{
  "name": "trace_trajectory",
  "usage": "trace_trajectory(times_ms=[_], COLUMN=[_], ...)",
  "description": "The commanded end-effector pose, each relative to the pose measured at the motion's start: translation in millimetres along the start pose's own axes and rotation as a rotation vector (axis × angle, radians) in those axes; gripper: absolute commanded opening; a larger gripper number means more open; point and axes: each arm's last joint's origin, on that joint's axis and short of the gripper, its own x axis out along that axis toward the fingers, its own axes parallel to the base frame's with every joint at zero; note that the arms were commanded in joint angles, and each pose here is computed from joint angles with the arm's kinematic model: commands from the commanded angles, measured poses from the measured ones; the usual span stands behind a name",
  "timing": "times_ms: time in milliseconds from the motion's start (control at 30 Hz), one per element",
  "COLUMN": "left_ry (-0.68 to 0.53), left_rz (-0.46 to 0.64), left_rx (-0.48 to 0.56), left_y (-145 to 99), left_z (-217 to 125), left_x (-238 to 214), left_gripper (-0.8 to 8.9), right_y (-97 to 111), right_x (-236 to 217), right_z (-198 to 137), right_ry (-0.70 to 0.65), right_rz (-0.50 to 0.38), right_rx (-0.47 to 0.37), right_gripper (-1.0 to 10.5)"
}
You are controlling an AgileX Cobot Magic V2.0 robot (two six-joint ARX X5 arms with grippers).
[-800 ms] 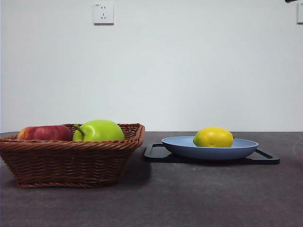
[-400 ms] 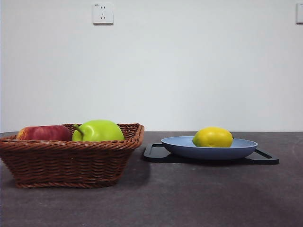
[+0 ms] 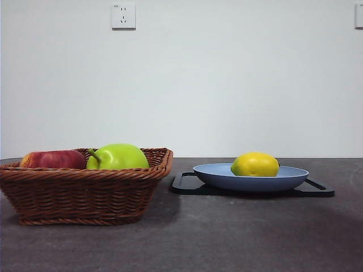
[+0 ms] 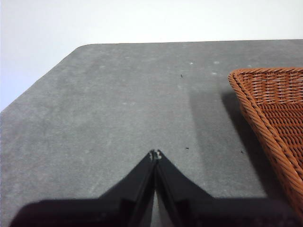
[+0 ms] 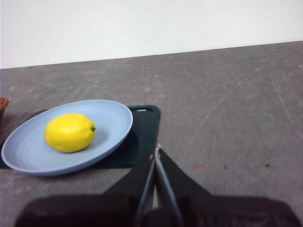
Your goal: Take the lemon from the basket,put the lemon in the plate,hand out the plate
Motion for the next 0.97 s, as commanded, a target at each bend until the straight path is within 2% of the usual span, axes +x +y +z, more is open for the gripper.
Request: trace_trajectory(times_ms=[33,167,267,367,967], left_ry=[0.000,-0.001,-0.001,-0.001,-0.001], left_rz=[0.005,0.005,0.005,0.005,0.005], left_rx=[-0.007,-0.007,-0.007,-0.007,-0.007], left_y=[0.3,0.3,0.3,0.3,0.3], left_z=[-2.1,-2.1,-2.1,-2.1,-2.1], left_x=[0.7,0.7,0.7,0.7,0.7], left_gripper=[0.08,0.08,0.08,0.08,0.08], right_y=[-0.1,-0.8,-2.2,-2.5,-2.6], right_x=[-1.4,-2.6,-3.6,-3.6,-3.1], right_z=[-0.9,-2.6,-8.6,-7.6,-7.0], right_ry=[-0.004,0.008,0.069,0.058,0.054], right_rz=[0.000,-0.006,-0.019,-0.025,-0.031], right_rx=[0.010,-0.001,0.016,0.057,0.054], right_gripper=[0.0,0.0,0.0,0.0,0.0])
